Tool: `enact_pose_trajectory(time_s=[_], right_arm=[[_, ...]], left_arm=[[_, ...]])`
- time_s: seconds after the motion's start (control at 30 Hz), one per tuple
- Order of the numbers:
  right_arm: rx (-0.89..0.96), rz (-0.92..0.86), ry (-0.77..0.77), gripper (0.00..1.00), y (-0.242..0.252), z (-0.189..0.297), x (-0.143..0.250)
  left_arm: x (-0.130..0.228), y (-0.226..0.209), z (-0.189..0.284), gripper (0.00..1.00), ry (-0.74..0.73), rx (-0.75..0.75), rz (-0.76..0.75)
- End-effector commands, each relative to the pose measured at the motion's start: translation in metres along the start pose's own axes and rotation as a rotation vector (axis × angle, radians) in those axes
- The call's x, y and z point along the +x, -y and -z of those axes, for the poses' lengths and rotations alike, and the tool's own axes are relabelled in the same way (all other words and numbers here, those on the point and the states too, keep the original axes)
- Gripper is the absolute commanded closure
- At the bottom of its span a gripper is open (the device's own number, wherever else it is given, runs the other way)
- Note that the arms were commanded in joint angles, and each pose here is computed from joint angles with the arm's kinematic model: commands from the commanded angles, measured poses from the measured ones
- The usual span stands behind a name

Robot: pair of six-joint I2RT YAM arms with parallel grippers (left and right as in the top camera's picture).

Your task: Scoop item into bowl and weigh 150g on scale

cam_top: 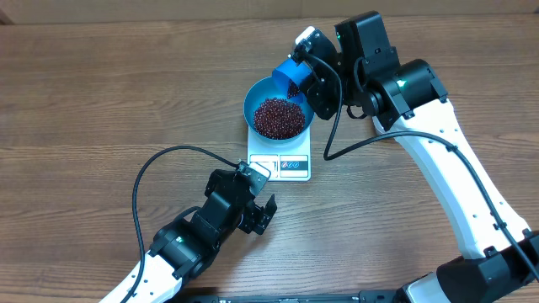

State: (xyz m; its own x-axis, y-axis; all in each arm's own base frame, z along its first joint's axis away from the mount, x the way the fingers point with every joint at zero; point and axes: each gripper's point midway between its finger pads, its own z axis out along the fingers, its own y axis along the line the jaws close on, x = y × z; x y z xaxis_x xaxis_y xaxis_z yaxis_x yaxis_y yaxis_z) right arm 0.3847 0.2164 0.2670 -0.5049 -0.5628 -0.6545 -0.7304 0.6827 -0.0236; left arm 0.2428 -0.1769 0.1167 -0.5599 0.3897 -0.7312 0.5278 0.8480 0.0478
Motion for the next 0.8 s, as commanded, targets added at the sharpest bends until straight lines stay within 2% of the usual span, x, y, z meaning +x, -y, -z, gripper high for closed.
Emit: enact_pose_trajectory(time_s=[0.0,0.77], right_arm=[[0.023,0.019,0.055,0.96,0.0008,0.0192,-0.0152],[0.027,0.011,0.049,0.96,0.0011,0.019,-0.0138]], left_arm=[[0.0008,0.0003,-0.0009,0.0,-0.002,-0.005,0.005],[0.0008,0.0003,-0.0009,0.01,-0.002,-0.005,0.005]])
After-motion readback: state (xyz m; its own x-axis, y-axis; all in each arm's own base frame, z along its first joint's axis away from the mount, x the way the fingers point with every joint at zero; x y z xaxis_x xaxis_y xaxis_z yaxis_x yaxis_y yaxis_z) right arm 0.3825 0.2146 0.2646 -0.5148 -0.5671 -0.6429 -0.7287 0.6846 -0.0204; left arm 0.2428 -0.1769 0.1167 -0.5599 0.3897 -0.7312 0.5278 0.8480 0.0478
